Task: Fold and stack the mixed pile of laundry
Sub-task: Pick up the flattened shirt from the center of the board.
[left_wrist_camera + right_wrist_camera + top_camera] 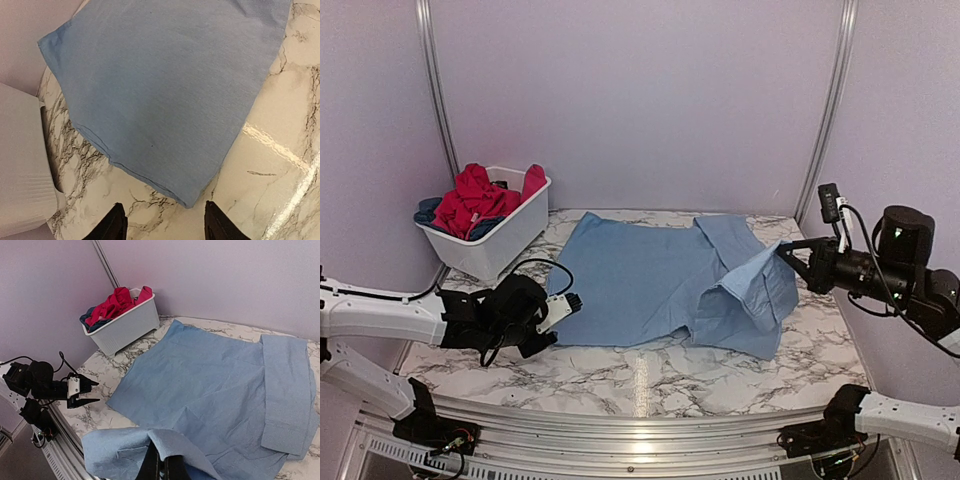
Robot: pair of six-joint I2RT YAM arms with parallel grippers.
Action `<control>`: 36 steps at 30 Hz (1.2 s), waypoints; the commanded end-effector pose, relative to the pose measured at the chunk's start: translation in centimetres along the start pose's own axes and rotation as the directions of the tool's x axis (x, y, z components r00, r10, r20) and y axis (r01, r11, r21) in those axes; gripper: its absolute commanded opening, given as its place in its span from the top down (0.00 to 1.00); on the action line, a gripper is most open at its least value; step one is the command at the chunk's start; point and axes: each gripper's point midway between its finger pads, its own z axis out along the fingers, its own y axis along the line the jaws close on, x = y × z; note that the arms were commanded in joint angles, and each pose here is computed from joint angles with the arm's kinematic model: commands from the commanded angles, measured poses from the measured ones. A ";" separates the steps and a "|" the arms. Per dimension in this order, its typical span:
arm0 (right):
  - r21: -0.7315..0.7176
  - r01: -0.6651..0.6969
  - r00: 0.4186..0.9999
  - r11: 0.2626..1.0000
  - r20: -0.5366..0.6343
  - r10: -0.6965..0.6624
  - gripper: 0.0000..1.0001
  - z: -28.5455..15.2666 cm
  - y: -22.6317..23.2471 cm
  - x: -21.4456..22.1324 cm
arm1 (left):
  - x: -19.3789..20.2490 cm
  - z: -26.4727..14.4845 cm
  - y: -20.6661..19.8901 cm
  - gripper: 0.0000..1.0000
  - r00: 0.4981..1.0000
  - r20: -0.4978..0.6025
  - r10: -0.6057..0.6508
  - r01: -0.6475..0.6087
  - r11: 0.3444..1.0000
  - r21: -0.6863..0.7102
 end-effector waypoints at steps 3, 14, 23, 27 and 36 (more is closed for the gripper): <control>-0.021 0.007 1.000 1.000 0.022 -0.007 1.00 0.2 0.3 0.1 | 0.0 1.7 -5.7 0.44 0.993 0.053 0.102 -0.111 0.965 0.236; 0.001 -0.015 0.999 1.000 0.044 0.015 1.00 -0.7 -0.2 0.2 | 2.4 5.8 -6.7 0.52 0.940 -0.094 0.327 -0.296 0.923 0.247; 0.027 -0.013 0.999 1.000 0.042 0.012 1.00 -0.6 -0.7 0.3 | 3.0 7.6 -4.8 0.97 0.914 -0.164 0.371 -0.340 0.921 0.191; 0.040 -0.017 0.999 0.999 0.029 0.016 1.00 -0.9 -0.9 0.7 | 0.6 5.3 -3.7 1.00 0.944 -0.080 0.321 -0.309 0.942 0.134; 0.019 -0.036 0.997 0.999 0.063 0.035 1.00 -3.6 -0.2 -0.3 | -1.3 -0.9 -2.3 1.00 0.975 0.039 0.221 -0.223 0.971 0.082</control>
